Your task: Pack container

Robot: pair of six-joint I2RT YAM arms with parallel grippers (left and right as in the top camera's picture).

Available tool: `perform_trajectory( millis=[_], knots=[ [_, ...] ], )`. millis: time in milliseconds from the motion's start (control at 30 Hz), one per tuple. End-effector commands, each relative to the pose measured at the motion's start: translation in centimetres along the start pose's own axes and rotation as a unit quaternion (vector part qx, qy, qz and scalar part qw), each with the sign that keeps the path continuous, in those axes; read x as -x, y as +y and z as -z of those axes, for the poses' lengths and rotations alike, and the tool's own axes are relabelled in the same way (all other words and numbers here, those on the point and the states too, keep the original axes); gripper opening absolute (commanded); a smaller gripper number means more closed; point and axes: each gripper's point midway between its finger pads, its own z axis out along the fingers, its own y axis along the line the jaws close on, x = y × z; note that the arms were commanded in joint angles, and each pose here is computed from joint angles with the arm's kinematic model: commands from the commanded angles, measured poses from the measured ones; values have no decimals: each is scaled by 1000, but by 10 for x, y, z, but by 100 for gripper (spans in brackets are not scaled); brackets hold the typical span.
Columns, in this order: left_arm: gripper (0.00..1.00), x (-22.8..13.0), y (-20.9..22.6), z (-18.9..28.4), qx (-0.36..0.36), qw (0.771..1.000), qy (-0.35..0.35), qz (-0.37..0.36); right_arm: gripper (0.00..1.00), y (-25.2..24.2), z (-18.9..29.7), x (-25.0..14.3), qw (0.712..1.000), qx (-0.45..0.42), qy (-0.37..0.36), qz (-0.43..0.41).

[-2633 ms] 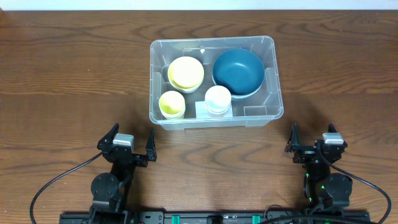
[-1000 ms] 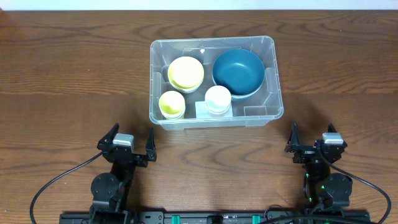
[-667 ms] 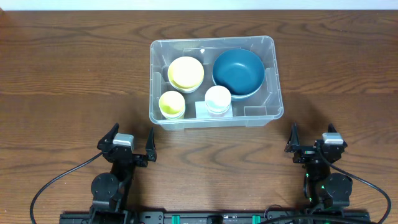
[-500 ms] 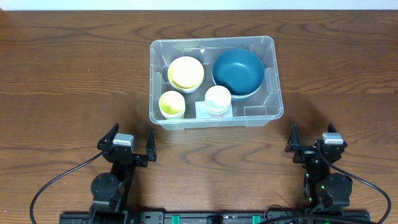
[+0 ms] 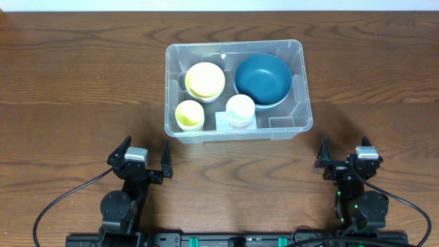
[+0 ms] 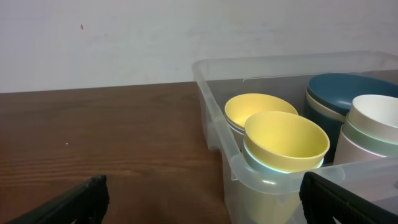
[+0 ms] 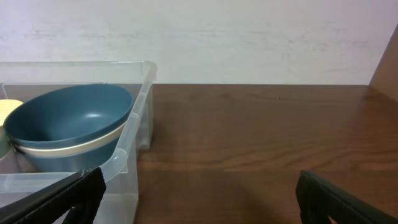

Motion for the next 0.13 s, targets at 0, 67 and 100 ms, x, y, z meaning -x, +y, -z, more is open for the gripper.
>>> perform_trajectory(
  millis=[0,67,100],
  knots=[
    [98,-15,0,-1,0,1000,24,0,99,-2,0,0,1000,-2,0,5],
    [98,-15,0,-1,0,1000,24,0,99,-2,0,0,1000,-2,0,5],
    [98,-15,0,-1,0,1000,24,0,99,-2,0,0,1000,-2,0,5]
  ],
)
